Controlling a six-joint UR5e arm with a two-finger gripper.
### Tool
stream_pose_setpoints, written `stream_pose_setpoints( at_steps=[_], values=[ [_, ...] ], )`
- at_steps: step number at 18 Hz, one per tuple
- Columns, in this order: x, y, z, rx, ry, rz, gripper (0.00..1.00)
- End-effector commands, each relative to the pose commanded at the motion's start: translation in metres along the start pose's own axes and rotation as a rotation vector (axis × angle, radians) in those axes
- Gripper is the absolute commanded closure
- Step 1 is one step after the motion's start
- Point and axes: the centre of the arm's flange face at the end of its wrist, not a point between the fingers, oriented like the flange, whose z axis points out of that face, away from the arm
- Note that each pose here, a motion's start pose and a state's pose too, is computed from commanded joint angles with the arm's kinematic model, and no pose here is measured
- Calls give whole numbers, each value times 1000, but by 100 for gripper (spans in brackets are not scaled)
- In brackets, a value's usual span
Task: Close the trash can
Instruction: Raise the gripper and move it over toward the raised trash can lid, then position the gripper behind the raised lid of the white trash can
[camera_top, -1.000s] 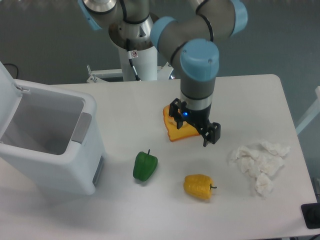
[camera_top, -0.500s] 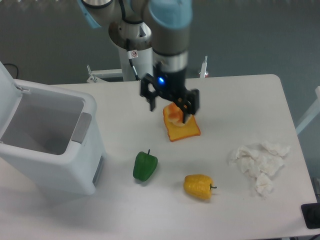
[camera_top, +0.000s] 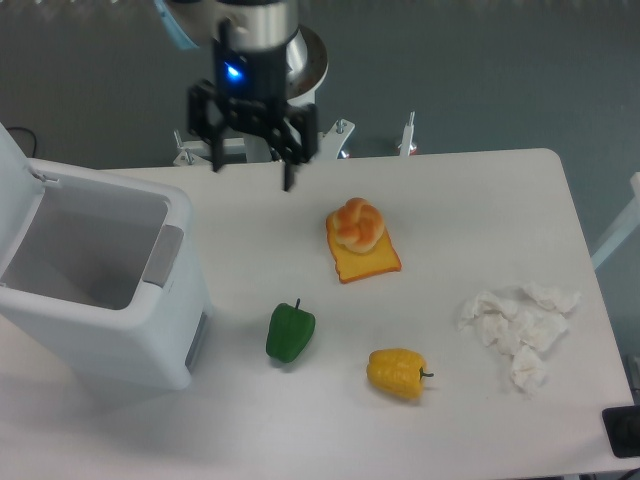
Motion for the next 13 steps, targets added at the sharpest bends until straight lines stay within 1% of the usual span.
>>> stream_pose_setpoints(
  at_steps=[2, 4, 6, 8, 10, 13],
  values=[
    [19, -3, -6, 16, 8, -35, 0],
    [41, -8, -8, 28, 34, -42, 0],
    [66, -16, -9, 52, 93, -18, 0],
    [82, -16, -16, 69, 113, -5, 0],
    [98, -19, -15, 78, 150, -11, 0],
    [125, -23, -18, 93, 200, 27, 0]
  ],
)
